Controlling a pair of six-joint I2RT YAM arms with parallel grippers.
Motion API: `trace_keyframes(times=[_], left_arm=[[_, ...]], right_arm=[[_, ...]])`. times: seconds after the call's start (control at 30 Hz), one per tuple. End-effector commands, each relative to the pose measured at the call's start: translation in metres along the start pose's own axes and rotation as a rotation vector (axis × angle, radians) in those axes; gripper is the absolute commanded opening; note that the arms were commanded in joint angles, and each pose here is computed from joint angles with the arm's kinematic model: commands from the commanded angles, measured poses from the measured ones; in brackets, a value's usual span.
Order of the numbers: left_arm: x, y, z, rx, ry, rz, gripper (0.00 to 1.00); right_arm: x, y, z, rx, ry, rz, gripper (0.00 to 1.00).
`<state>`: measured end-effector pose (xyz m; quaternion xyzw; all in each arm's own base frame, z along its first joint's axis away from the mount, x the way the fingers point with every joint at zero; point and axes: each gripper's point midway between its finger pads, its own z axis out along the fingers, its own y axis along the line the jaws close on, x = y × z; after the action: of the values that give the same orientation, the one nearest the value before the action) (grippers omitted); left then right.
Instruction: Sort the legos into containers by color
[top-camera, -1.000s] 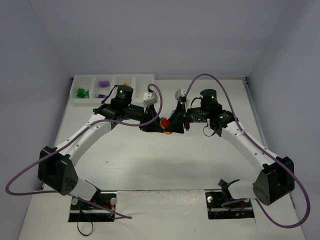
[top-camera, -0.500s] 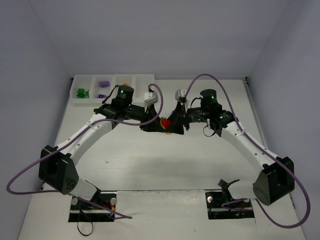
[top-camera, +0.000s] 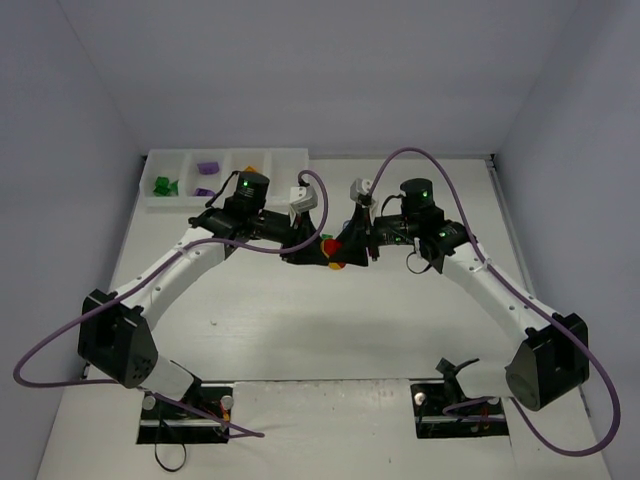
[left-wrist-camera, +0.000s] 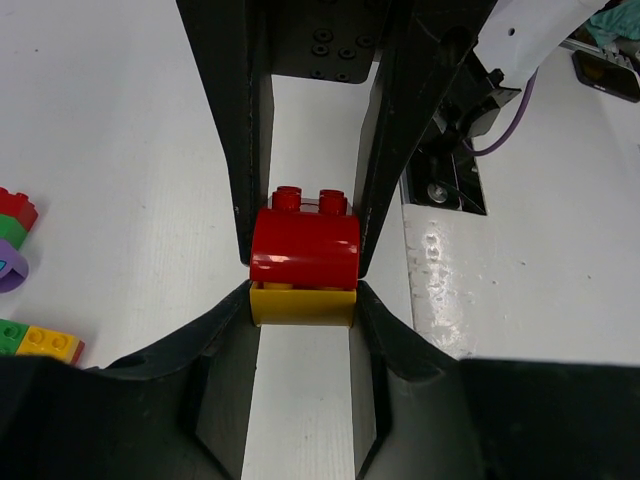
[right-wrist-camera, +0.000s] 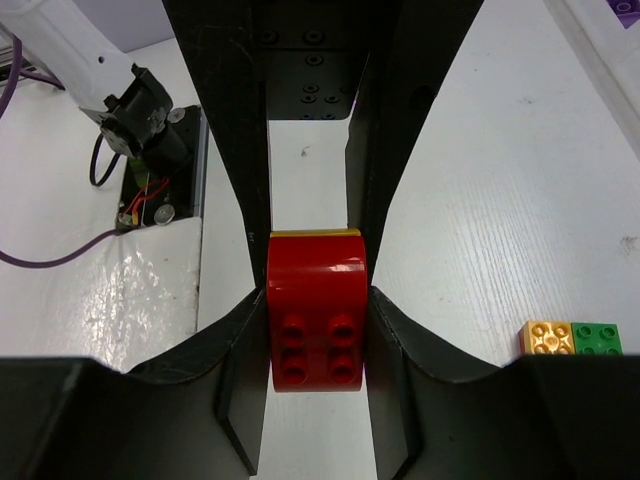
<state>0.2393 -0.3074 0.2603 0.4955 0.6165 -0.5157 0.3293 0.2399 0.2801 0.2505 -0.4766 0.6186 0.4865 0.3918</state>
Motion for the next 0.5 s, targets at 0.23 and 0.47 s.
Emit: trace_keyframes(times=[0.23, 0.47], left_arm=[[-0.011, -0.004, -0.004, 0.005, -0.016, 0.089, 0.00], [0.006, 0.000, -0.006, -0.001, 0.008, 0.083, 0.00]], right_arm=[[-0.029, 0.003, -0.011, 0.015, -0.063, -0.105, 0.04], [-0.032, -0.003, -0.024, 0.058, -0.075, -0.072, 0.00]])
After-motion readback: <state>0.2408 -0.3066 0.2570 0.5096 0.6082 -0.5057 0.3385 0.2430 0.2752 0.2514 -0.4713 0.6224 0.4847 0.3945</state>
